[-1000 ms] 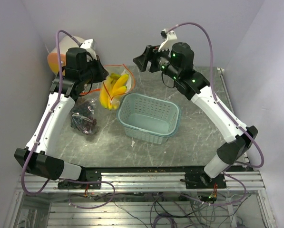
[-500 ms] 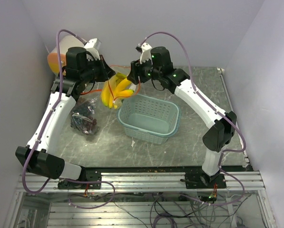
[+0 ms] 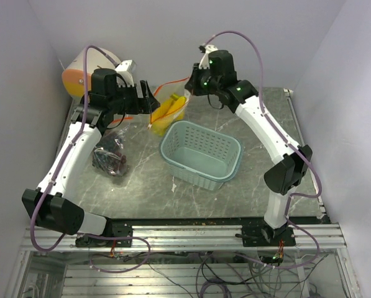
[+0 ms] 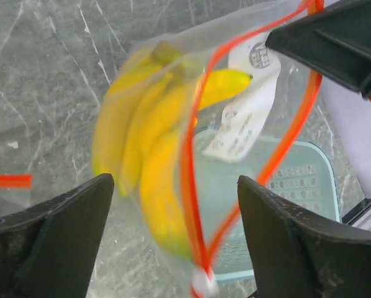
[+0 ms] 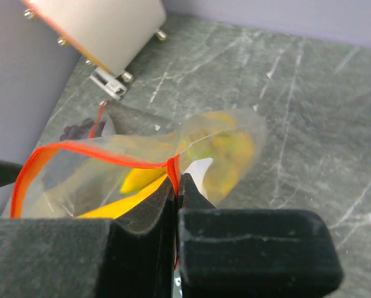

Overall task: Place the food in the zip-top bag and seal the zipper
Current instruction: Zip the zipper food storage bag at the center of the board.

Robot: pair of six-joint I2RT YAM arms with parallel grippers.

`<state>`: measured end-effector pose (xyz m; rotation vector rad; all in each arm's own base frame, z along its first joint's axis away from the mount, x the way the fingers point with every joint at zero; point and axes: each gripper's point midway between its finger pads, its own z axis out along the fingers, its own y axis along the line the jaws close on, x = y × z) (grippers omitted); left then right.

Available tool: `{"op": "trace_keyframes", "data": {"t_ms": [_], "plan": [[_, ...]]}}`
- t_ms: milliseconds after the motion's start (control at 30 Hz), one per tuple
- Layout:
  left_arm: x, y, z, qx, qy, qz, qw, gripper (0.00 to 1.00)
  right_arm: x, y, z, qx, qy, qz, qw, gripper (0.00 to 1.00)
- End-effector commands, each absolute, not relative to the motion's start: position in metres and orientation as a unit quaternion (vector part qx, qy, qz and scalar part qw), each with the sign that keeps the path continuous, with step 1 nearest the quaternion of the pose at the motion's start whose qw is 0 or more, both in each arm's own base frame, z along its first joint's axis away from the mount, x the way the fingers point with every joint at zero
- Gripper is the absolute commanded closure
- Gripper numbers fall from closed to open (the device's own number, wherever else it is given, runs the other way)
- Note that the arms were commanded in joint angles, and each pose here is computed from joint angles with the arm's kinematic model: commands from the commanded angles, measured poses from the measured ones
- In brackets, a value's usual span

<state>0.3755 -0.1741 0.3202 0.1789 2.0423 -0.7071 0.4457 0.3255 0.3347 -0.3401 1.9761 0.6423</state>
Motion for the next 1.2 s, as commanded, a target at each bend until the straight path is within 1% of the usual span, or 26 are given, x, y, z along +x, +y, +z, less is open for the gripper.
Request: {"op": "trace_keyframes", "data": {"t_ms": [0,133,200,300,467,600,733,867,967,1067,1167], "plan": [[0.366,-0.160,0.344,0.088,0.817,-0.261,0.506,0.01,0.460,0.295,0.330,-0.046,0.839,0.284,0.463,1.00],[0.347,-0.162,0.354,0.118,0.799,-0.274,0.522,0.00,0.465,0.292,0.333,-0.022,0.839,0.312,0.446,1.00],[0.337,-0.162,0.350,0.137,0.791,-0.278,0.528,0.00,0.471,0.291,0.335,-0.009,0.836,0.332,0.437,1.00],[0.333,-0.157,0.335,0.159,0.787,-0.257,0.538,0.00,0.475,0.297,0.340,-0.002,0.829,0.368,0.421,1.00],[0.341,-0.146,0.322,0.205,0.766,-0.200,0.576,0.02,0.478,0.305,0.355,0.002,0.815,0.416,0.403,1.00],[0.348,-0.151,0.320,0.225,0.753,-0.199,0.586,0.05,0.482,0.305,0.371,0.022,0.797,0.455,0.396,1.00],[0.363,-0.145,0.309,0.199,0.759,-0.182,0.592,0.06,0.483,0.313,0.390,0.022,0.771,0.503,0.390,1.00],[0.379,-0.136,0.309,0.180,0.740,-0.152,0.631,0.09,0.479,0.325,0.399,0.011,0.751,0.547,0.369,1.00],[0.388,-0.140,0.312,0.181,0.720,-0.158,0.651,0.12,0.477,0.327,0.407,0.010,0.741,0.561,0.368,1.00],[0.389,-0.154,0.319,0.194,0.704,-0.192,0.656,0.18,0.479,0.328,0.406,0.012,0.742,0.561,0.366,1.00],[0.388,-0.164,0.323,0.190,0.691,-0.225,0.661,0.21,0.478,0.328,0.404,0.017,0.739,0.569,0.361,1.00]]}}
